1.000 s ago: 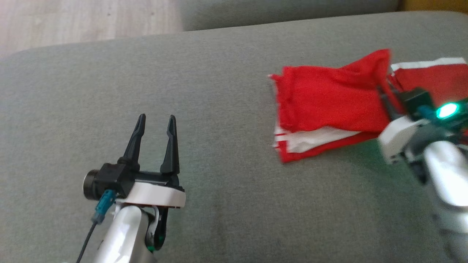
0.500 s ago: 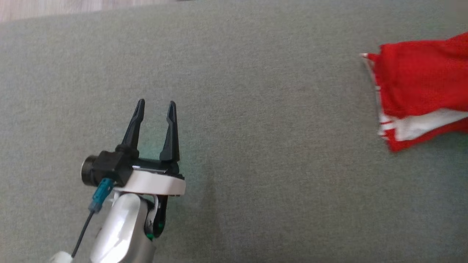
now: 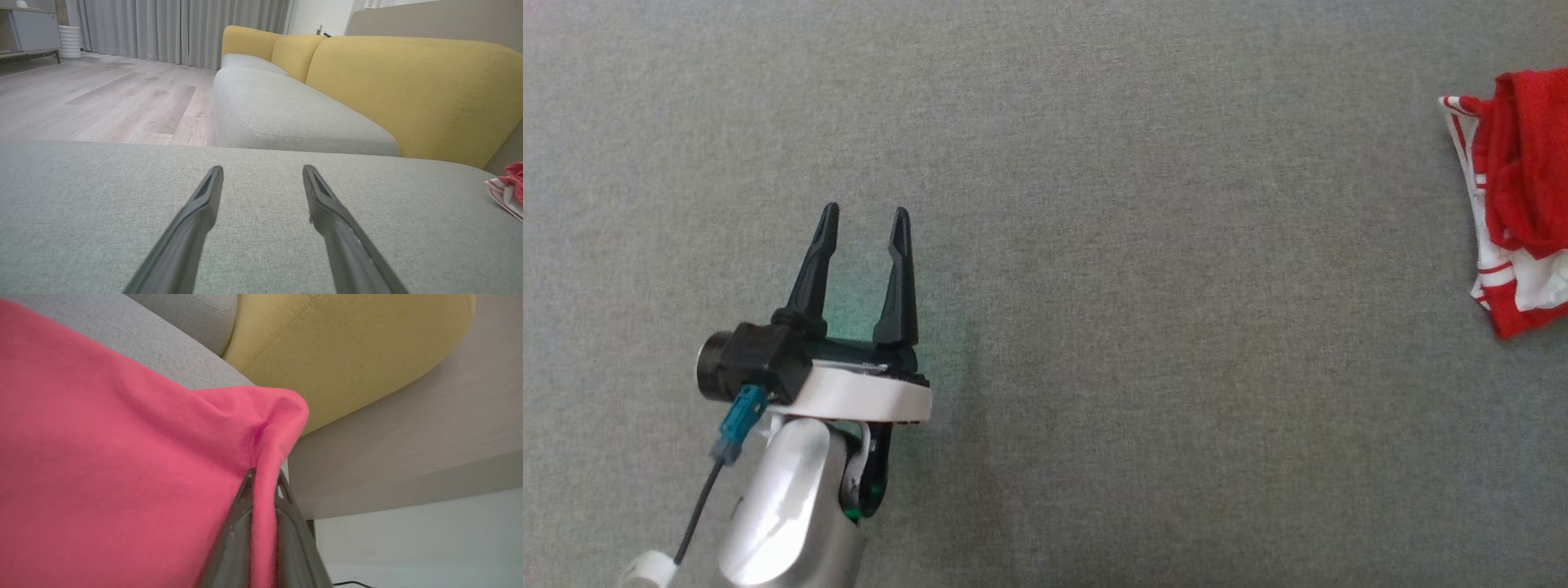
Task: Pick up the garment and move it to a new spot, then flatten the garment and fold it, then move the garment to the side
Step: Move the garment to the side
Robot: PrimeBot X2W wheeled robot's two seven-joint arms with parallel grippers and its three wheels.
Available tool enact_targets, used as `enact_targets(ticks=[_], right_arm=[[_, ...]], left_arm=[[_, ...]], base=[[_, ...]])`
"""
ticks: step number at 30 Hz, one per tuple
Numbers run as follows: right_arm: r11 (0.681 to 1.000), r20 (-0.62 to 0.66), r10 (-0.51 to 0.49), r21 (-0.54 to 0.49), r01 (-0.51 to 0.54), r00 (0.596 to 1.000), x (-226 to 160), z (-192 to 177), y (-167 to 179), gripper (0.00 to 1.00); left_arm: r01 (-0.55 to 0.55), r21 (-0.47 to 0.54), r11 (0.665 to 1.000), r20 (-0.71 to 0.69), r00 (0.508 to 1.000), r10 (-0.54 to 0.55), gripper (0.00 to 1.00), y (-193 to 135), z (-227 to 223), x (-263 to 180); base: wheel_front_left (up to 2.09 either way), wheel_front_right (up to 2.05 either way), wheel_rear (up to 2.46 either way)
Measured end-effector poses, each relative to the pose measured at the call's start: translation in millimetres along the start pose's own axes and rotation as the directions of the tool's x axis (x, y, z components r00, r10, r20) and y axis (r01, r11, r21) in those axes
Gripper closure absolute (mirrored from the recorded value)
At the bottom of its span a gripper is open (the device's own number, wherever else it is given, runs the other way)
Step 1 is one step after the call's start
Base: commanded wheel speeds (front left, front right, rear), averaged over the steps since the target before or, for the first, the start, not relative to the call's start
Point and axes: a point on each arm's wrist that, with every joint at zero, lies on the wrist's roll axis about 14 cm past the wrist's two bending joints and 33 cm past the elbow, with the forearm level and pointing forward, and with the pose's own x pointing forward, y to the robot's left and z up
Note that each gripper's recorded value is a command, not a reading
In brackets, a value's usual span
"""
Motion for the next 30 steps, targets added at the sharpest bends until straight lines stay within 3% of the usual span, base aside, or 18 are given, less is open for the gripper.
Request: enact_targets(ticks=[1,2,3,7,11,18,22,25,30], right_arm=[[1.000,-0.002,-0.005,0.012,0.005,1.000,0,0,0,1.00],[1.000,-0.003,-0.013,0.024,0.013,1.000,-1,0,0,0.56],[0.999,-0.003,-0.023,0.037,0.023,1.000,-2,0,-2,0.00],[0.993,0.042,-0.073,0.098,0.069,0.996,-12,14,-12,0.00],[0.987,0.180,-0.110,0.139,0.086,0.978,-31,58,-12,0.00],[0.957,0.424,-0.134,0.289,0.006,0.896,-76,129,6,0.00],[0.910,0.551,-0.127,0.395,-0.123,0.825,-112,160,35,0.00],[0.884,0.591,-0.119,0.429,-0.185,0.798,-129,168,52,0.00],[0.804,0.675,-0.129,0.500,-0.322,0.726,-167,177,89,0.00]], left_arm=[[-0.001,0.000,1.000,0.001,1.000,0.001,0.00,0,0,0],[-0.002,0.000,1.000,0.003,1.000,0.002,0.00,0,1,0],[-0.001,0.000,1.000,0.006,1.000,0.001,0.00,0,2,0],[0.009,0.003,1.000,0.025,1.000,-0.009,0.00,-4,10,0],[0.024,0.011,1.000,0.060,0.998,-0.024,0.00,-11,25,-4],[0.029,0.021,0.999,0.115,0.993,-0.031,0.00,-19,49,-19],[0.003,0.019,1.000,0.130,0.991,-0.006,0.00,-17,55,-38],[-0.003,0.021,1.000,0.137,0.991,0.000,0.00,-16,57,-47],[-0.019,0.023,1.000,0.169,0.986,0.015,0.00,-15,67,-63]], base=[[0.00,0.00,0.00],[0.00,0.00,0.00],[0.00,0.00,0.00],[0.00,0.00,0.00],[0.00,0.00,0.00],[0.00,0.00,0.00],[0.00,0.00,0.00],[0.00,0.00,0.00],[0.00,0.00,0.00]])
